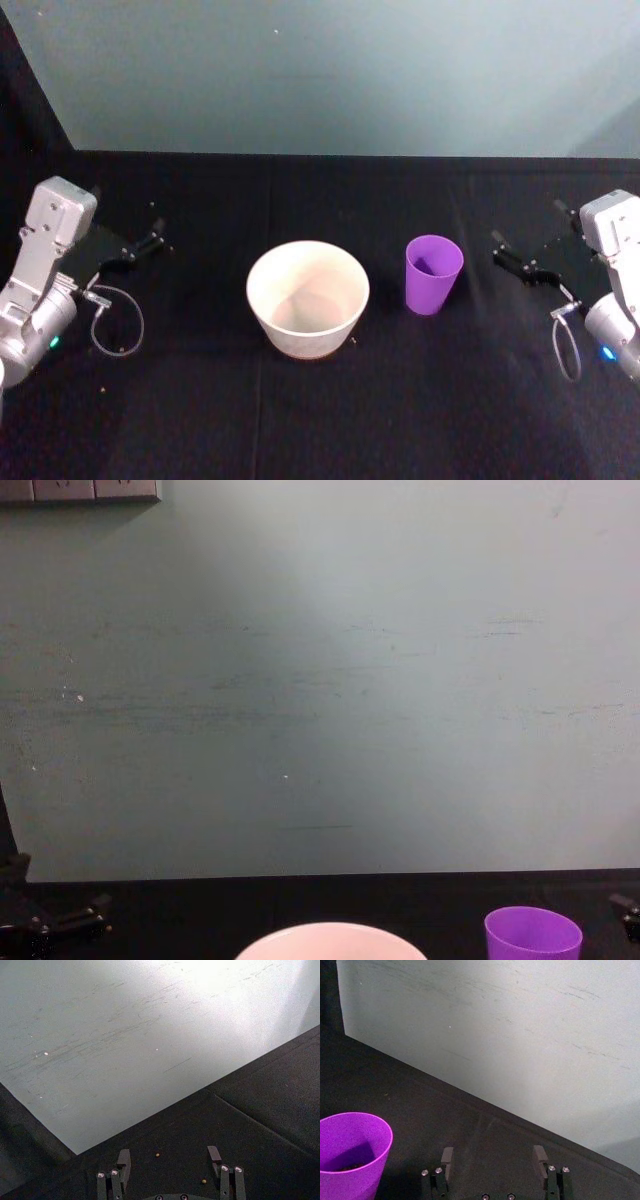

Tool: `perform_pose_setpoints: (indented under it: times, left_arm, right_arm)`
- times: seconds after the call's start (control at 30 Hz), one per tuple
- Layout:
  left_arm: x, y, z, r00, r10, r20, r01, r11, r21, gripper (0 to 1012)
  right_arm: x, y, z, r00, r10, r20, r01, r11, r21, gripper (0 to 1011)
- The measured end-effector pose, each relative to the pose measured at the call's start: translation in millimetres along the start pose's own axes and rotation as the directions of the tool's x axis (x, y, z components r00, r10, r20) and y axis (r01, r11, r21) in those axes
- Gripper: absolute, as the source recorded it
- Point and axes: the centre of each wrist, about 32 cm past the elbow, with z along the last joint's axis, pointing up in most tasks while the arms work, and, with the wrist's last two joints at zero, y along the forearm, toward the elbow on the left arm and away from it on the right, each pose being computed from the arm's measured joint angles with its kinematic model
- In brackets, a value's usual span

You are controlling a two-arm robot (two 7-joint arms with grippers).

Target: Pick up the cup and pour the mung beans from the cup into the bowl.

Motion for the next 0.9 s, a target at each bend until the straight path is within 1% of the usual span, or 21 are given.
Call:
perform_pose_setpoints:
  times: [0.9]
  left_arm:
    - [0.0,0.0,0.0,1.0,0.0,0.0,0.0,1.0,0.0,1000]
  right_arm:
    - [0.0,0.0,0.0,1.0,0.0,0.0,0.0,1.0,0.0,1000]
